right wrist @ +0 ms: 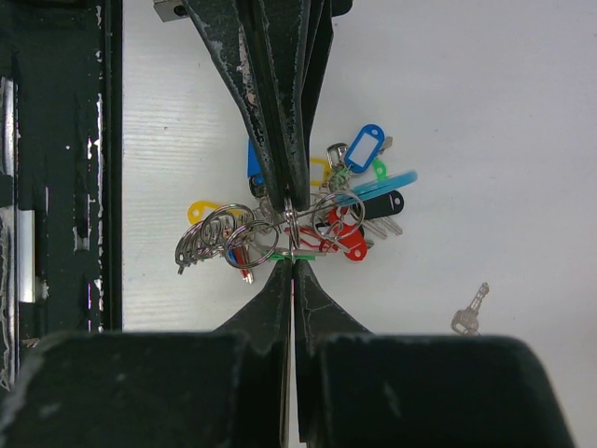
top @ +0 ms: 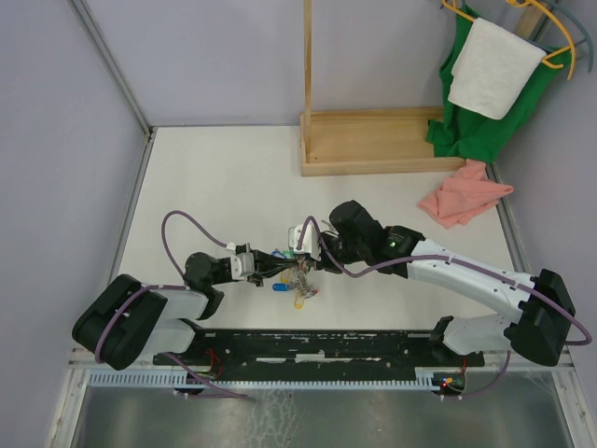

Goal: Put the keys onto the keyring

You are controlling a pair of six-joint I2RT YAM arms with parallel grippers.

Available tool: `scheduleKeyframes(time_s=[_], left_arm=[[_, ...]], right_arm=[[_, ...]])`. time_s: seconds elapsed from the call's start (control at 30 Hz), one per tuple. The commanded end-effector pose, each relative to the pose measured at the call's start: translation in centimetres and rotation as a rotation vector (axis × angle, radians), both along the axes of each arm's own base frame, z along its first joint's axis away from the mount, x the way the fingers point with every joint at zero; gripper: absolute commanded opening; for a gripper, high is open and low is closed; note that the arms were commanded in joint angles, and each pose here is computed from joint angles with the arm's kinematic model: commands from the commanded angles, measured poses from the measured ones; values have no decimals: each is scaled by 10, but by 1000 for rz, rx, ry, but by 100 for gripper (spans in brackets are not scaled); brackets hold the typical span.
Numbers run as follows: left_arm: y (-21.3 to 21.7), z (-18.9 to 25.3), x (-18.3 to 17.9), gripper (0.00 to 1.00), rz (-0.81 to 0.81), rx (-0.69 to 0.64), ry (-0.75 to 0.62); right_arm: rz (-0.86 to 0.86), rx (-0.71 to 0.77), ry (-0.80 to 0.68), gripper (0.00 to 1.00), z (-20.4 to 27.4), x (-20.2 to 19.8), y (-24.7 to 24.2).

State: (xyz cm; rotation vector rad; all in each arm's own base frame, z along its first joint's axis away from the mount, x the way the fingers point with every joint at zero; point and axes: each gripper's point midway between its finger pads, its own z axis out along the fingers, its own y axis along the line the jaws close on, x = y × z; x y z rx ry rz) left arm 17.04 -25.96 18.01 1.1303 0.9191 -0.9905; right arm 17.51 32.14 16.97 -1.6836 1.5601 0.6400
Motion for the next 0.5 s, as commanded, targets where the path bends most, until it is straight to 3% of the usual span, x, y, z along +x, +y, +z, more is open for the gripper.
scheduleKeyframes(time_s=[0.0,0.47], left_arm=[[0,39,2,3,9,-78,-197],[-1,38,2,3,1,-75,-193]], right_arm=[[-10,41,-32,1,20,5,7],[-14,62,-40,1,24,7,10]])
